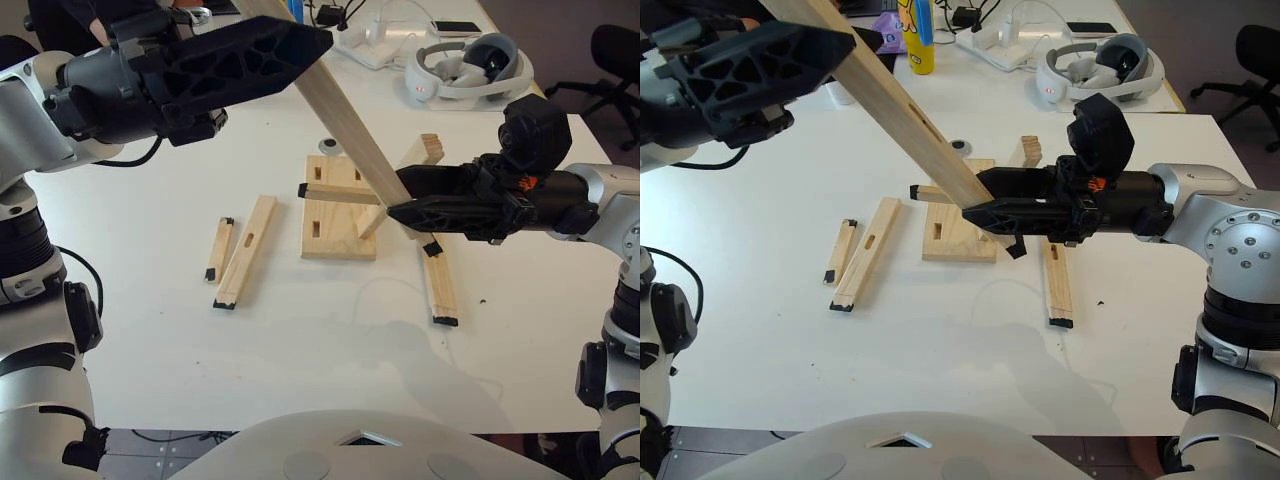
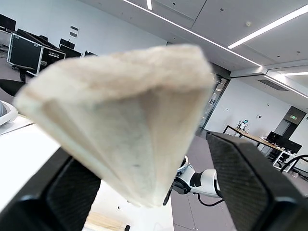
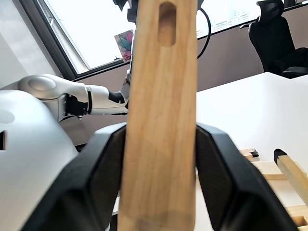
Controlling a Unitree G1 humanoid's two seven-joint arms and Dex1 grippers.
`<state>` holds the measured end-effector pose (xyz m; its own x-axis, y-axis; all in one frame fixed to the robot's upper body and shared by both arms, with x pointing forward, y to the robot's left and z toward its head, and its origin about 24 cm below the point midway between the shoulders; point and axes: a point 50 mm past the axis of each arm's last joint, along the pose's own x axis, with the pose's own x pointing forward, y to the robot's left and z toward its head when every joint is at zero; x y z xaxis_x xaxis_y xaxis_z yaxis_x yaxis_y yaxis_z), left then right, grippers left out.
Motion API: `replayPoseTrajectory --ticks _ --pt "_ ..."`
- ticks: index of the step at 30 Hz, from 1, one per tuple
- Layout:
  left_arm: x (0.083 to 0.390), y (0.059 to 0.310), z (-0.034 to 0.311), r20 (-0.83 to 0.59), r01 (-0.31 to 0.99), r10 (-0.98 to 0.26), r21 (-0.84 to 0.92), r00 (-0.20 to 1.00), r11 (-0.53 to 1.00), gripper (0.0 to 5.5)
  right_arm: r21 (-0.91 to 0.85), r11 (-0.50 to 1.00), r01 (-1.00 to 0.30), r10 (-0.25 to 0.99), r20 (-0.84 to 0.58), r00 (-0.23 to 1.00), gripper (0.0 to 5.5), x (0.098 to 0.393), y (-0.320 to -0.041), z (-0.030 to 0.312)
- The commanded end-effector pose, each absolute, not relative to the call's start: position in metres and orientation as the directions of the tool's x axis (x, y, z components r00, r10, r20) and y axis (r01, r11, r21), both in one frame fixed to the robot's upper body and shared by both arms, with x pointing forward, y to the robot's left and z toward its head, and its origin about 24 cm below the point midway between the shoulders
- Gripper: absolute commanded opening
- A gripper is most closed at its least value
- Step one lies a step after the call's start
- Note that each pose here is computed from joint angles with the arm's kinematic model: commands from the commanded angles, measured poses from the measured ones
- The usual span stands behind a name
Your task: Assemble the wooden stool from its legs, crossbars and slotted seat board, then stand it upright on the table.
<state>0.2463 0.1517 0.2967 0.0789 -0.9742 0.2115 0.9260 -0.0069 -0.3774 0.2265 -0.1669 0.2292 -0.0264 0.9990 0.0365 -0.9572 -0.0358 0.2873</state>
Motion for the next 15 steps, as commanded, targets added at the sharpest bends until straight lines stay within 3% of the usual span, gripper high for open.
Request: replayPoseTrajectory --ticks 1,7,12,13,15 --pt "0.244 0.151 0.302 0.170 0.938 -0.984 -0.348 0.054 -0.009 2.95 0.256 -0.031 -0.966 1.000 0.011 -0.029 2.10 0.227 -0.169 0.233" --pt "0.244 0.152 0.299 0.127 0.938 -0.991 -0.346 0.041 -0.006 2.14 0.251 -0.019 -0.968 1.000 -0.008 -0.022 2.10 0.228 -0.173 0.232" --pt "0.246 0.154 0.298 0.104 0.943 -0.993 -0.331 0.047 0.010 2.11 0.281 -0.001 -0.960 1.000 -0.018 -0.006 2.10 0.232 -0.175 0.226" --pt "0.246 0.154 0.298 0.100 0.945 -0.994 -0.328 0.048 0.013 2.10 0.284 0.001 -0.959 1.000 -0.022 -0.005 2.46 0.232 -0.175 0.224" --pt "0.246 0.154 0.297 0.096 0.946 -0.994 -0.325 0.046 0.013 2.09 0.271 0.024 -0.962 0.999 -0.037 0.014 2.67 0.231 -0.176 0.220"
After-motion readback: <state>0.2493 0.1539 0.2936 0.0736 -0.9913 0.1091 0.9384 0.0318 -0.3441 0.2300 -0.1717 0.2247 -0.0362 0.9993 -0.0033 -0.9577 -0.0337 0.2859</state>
